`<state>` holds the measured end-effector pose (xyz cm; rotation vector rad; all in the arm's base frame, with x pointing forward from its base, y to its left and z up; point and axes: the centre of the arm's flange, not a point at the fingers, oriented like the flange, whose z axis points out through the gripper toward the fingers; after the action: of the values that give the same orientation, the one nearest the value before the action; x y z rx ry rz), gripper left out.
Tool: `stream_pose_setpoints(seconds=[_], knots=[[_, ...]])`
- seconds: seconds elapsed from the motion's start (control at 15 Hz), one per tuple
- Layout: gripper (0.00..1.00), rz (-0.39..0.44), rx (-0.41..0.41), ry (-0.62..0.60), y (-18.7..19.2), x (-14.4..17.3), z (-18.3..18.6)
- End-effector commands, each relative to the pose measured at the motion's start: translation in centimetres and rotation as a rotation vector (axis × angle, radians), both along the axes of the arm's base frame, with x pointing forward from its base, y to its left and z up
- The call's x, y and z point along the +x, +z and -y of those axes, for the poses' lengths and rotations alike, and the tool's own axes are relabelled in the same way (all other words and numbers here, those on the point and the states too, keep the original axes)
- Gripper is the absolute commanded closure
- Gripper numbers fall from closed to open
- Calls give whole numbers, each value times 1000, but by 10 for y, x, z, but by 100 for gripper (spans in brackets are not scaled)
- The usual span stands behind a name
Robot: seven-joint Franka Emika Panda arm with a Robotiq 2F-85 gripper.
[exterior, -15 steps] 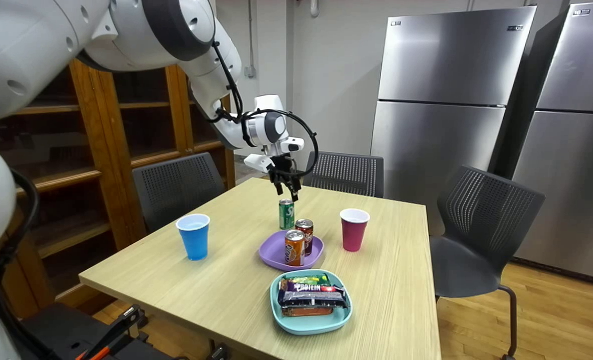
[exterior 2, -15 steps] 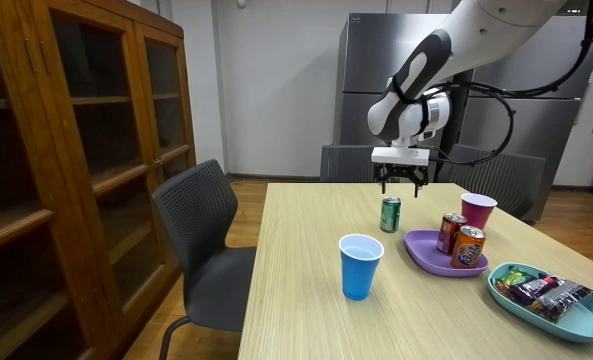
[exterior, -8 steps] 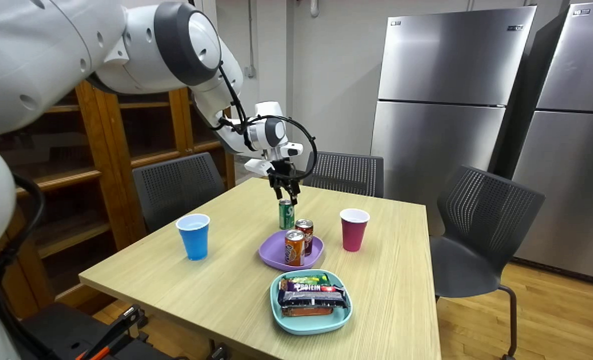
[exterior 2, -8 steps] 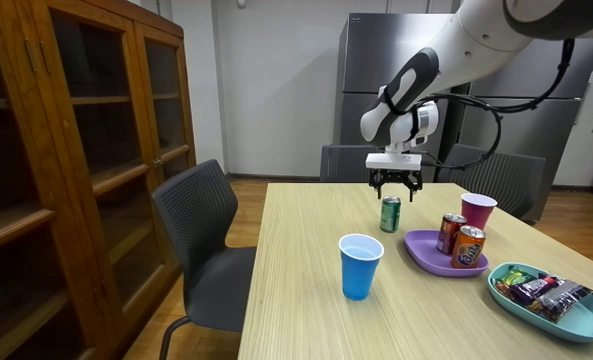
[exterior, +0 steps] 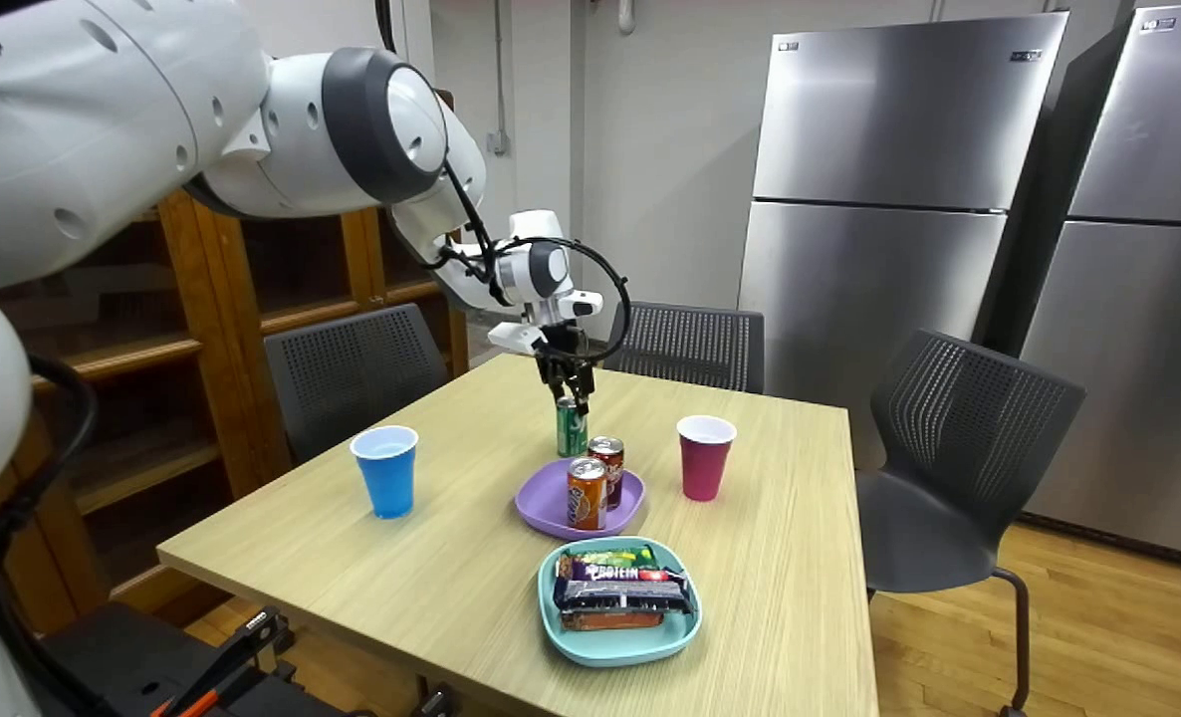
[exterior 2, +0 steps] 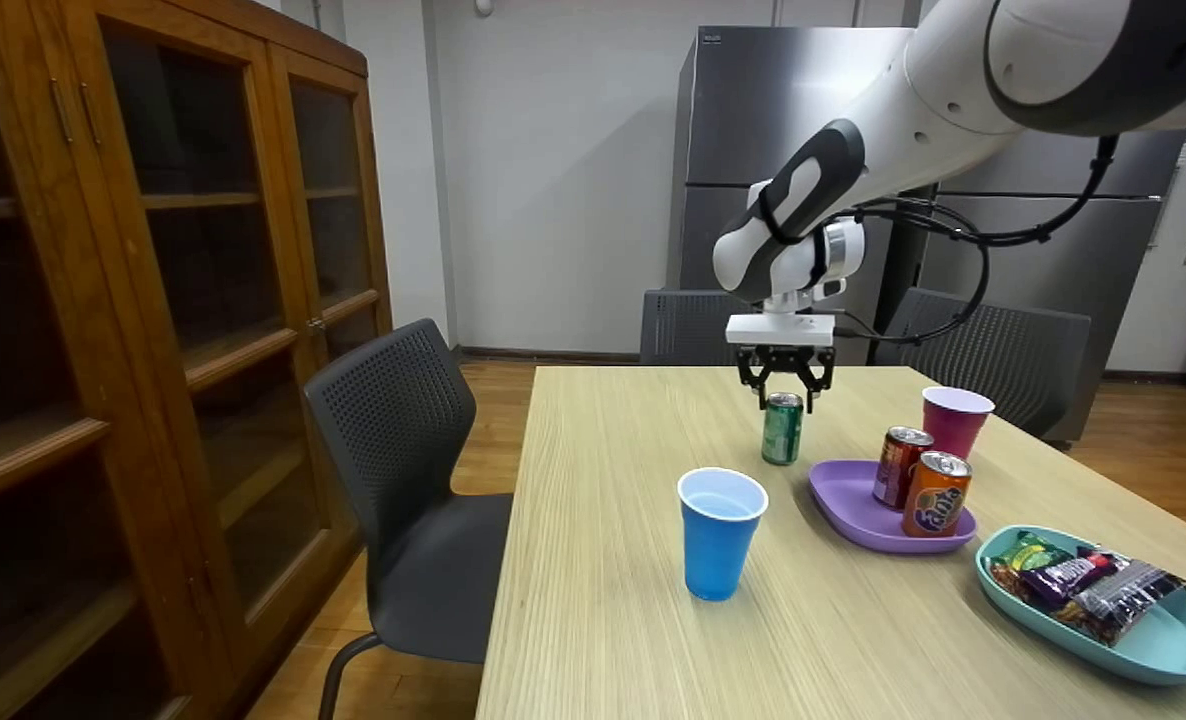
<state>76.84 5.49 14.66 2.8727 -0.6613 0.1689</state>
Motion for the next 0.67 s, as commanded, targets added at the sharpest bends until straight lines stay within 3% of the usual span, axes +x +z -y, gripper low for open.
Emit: stream_pose_setpoints(seconds=[0.0,0.07,0.6], knots=[[58,-10,5,-9,9,15,1],[62,-7,7,-8,13,14,2],[62,33,30,-27,52,-8,11]])
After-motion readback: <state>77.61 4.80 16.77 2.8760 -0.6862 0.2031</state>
